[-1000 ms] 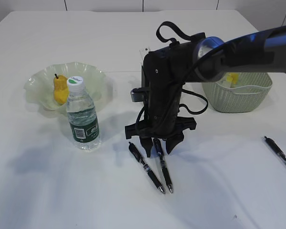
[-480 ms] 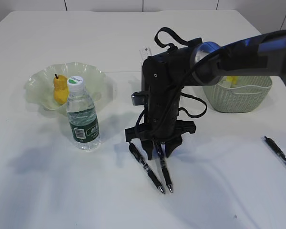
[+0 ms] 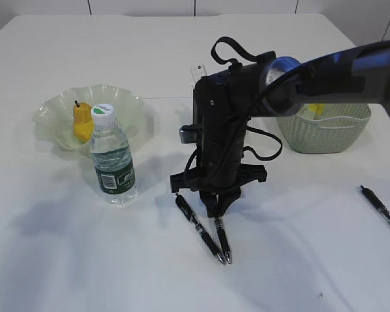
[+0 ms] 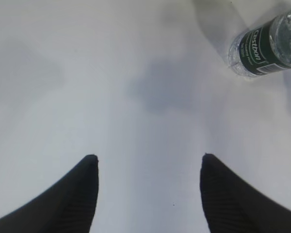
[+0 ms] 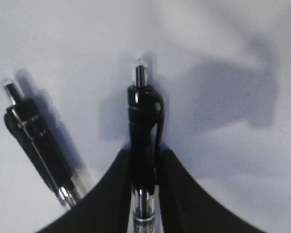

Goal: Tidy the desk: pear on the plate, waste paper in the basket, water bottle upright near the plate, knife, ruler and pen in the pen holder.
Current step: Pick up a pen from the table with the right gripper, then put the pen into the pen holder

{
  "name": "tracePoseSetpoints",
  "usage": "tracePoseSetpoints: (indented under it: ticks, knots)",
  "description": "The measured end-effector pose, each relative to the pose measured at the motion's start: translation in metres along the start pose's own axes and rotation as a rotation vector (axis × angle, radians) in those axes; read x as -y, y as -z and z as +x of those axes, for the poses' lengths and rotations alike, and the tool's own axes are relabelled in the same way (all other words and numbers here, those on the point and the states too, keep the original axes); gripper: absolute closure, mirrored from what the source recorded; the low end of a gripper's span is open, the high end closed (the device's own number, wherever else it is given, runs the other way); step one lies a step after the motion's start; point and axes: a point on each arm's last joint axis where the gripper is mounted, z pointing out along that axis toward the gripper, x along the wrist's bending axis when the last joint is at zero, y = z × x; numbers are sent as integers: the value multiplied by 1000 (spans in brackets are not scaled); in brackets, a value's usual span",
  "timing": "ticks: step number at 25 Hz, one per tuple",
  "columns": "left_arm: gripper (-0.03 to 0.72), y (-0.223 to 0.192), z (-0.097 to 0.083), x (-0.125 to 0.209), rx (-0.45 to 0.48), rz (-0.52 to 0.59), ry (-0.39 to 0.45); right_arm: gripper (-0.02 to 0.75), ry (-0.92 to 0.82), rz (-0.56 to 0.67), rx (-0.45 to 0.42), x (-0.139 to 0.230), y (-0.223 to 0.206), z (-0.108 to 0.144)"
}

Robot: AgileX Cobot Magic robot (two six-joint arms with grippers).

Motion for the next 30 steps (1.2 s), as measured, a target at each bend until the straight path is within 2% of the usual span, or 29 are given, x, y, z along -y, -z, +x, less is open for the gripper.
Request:
tracePoseSetpoints:
  ticks: [11, 15, 22, 30]
  knots:
    - [222, 0, 0, 0, 0, 0, 0, 633, 41, 30, 12, 2, 2, -1]
    - [222, 0, 0, 0, 0, 0, 0, 633, 82, 2, 2, -2, 23, 1]
    - [222, 0, 0, 0, 0, 0, 0, 633, 123, -173, 36, -11, 90, -10]
    - [222, 0, 0, 0, 0, 0, 0, 633, -2, -382, 2, -32, 164, -63]
